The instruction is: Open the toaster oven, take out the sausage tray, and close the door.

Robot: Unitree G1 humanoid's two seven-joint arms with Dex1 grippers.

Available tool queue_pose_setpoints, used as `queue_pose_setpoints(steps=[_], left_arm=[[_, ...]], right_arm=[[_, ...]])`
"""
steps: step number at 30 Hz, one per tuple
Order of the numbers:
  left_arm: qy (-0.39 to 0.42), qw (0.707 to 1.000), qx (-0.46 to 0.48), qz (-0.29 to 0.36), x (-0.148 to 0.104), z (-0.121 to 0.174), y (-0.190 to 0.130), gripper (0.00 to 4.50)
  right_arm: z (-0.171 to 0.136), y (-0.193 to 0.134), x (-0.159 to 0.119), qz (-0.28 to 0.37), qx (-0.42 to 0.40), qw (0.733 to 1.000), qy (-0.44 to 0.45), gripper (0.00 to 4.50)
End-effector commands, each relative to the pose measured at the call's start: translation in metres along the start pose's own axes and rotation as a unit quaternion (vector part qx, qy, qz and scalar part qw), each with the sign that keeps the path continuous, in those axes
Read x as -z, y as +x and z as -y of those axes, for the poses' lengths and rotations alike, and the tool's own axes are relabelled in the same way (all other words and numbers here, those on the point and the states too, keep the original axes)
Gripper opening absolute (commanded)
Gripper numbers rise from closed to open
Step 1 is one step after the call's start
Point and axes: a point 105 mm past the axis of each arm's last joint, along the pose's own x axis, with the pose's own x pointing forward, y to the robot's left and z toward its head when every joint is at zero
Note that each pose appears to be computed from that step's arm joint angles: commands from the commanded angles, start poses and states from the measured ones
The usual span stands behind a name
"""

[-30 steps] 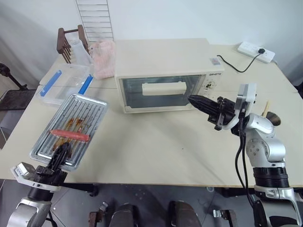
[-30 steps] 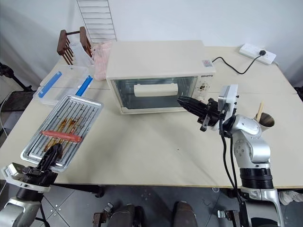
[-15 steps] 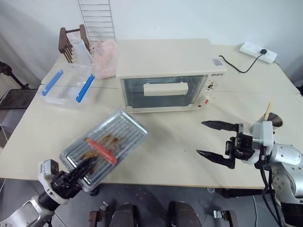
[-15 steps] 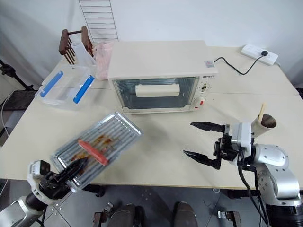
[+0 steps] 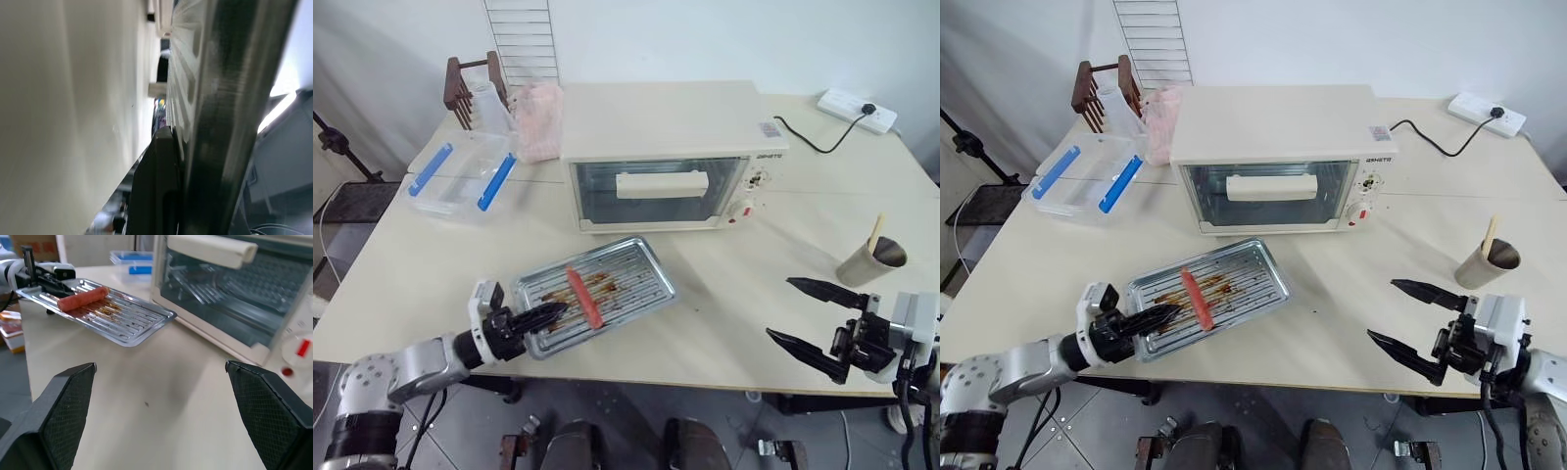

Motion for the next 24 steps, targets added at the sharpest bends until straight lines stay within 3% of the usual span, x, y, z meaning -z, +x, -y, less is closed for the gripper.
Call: queue_pose_setpoints(steps=[1,11,15,20,24], left_arm=[[0.005,0.998,-0.019,-0.063,0.006,-0.006,0.022,0.00],[0.066,0.985,-0.077,-0.138,0.003,-0.019,0.071,0.00],[0.087,0.980,-0.093,-0.153,0.005,-0.024,0.080,0.94],[0.123,0.972,-0.091,-0.178,0.012,-0.024,0.093,2.52],[0.179,0.967,-0.078,-0.163,0.003,-0.016,0.104,3.67]], right_arm=[[0.000,-0.011,-0.011,-0.002,0.019,0.999,-0.033,4.42],[-0.010,-0.023,-0.012,-0.018,0.047,0.998,-0.035,4.42],[-0.011,-0.025,-0.014,-0.018,0.054,0.998,-0.036,4.50],[-0.014,-0.028,-0.014,-0.023,0.059,0.997,-0.035,4.50],[-0.014,-0.031,-0.014,-0.029,0.060,0.997,-0.035,4.50]])
